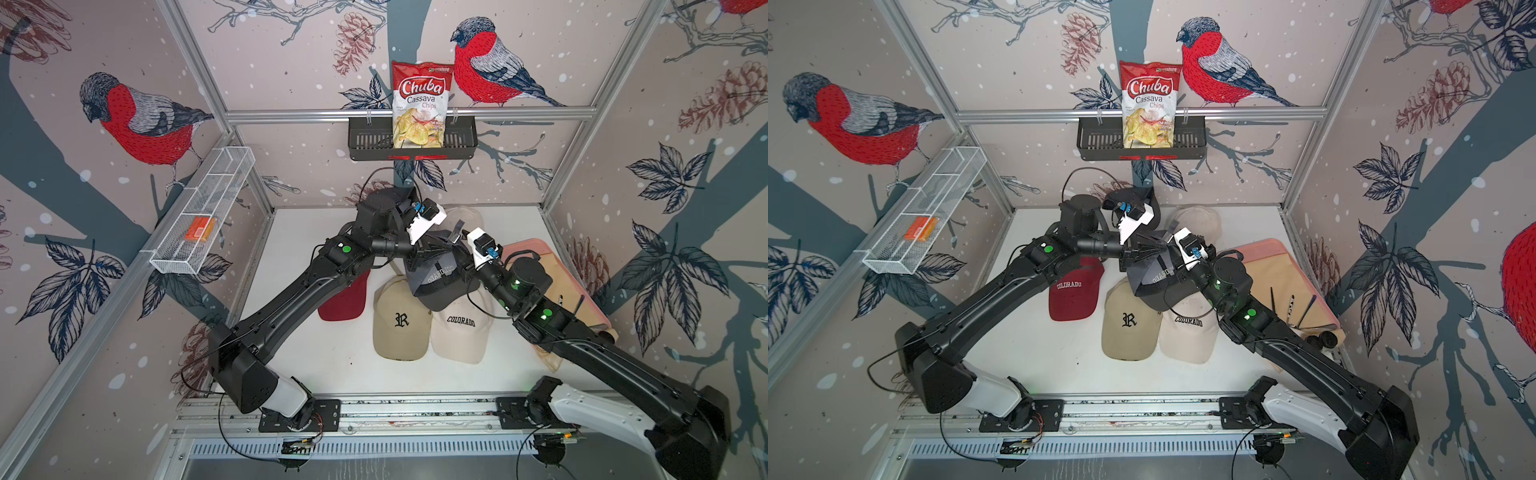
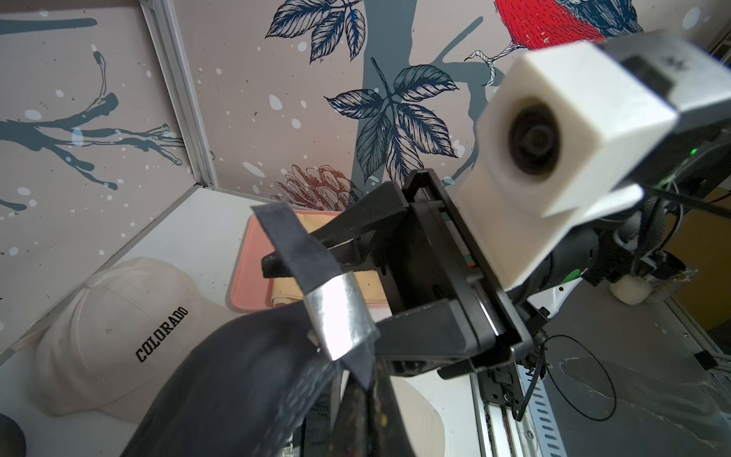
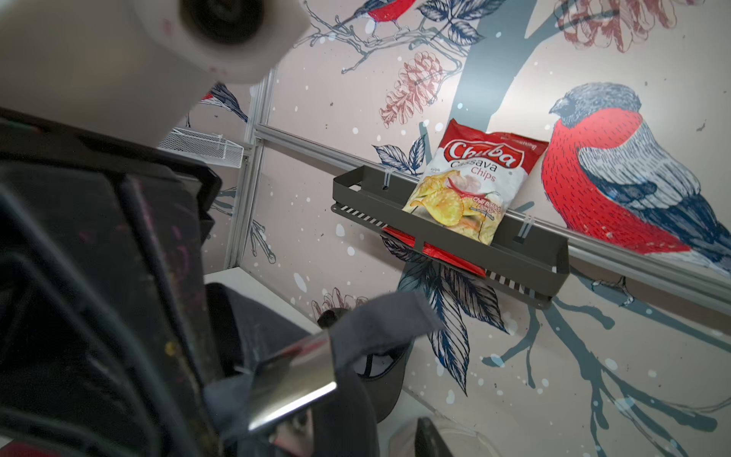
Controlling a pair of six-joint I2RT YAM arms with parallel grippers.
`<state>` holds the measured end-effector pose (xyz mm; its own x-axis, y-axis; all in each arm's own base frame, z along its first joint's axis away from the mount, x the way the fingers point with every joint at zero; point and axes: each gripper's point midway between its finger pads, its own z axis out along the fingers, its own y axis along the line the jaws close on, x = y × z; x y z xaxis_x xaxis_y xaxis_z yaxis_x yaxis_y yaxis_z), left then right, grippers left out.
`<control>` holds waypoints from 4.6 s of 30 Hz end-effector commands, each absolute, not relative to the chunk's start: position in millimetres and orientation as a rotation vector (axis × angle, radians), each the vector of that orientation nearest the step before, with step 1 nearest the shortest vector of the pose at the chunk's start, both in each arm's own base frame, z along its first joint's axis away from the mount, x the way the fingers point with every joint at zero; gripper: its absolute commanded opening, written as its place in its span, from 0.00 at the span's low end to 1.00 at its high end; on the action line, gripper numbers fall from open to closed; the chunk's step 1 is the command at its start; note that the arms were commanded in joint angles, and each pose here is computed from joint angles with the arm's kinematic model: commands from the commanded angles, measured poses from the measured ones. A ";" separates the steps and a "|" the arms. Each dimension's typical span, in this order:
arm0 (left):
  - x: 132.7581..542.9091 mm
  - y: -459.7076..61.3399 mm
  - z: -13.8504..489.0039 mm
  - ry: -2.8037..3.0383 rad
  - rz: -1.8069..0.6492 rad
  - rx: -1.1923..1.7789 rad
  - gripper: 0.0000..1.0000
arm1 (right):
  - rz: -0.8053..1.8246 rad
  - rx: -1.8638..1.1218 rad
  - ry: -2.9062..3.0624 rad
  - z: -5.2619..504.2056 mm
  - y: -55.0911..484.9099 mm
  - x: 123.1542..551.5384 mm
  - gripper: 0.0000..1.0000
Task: Open the adjustable buckle of the baseball cap
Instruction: Pull the adjustable strap on the baseball cap, then place the baseball cap at the center of the board.
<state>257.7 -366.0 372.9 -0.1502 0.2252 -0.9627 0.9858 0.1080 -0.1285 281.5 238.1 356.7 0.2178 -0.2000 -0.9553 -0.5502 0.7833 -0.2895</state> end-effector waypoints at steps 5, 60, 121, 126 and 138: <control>253.1 -366.9 375.6 1.513 -1.137 1.288 0.00 | 0.259 -0.711 1.240 376.6 242.7 271.2 0.34; 274.0 -287.4 428.8 1.338 -0.710 0.648 0.42 | 0.390 -0.063 1.522 405.5 220.7 334.2 0.00; 272.6 -406.0 304.0 1.460 -0.752 0.591 0.00 | 0.455 0.079 1.451 435.5 232.8 330.5 0.08; 277.1 -396.8 305.9 1.491 -0.897 0.649 0.00 | 0.449 0.045 1.449 437.7 221.2 329.7 0.31; 347.9 -361.7 282.4 1.585 -1.280 0.734 0.00 | 0.497 -0.251 1.423 432.3 229.7 306.5 0.73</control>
<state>359.1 -356.5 273.0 -0.3161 -0.0952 -0.9439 0.8279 0.4582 -0.3234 315.0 222.8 431.3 0.0507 0.2164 -0.9750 -0.4136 0.8931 0.1767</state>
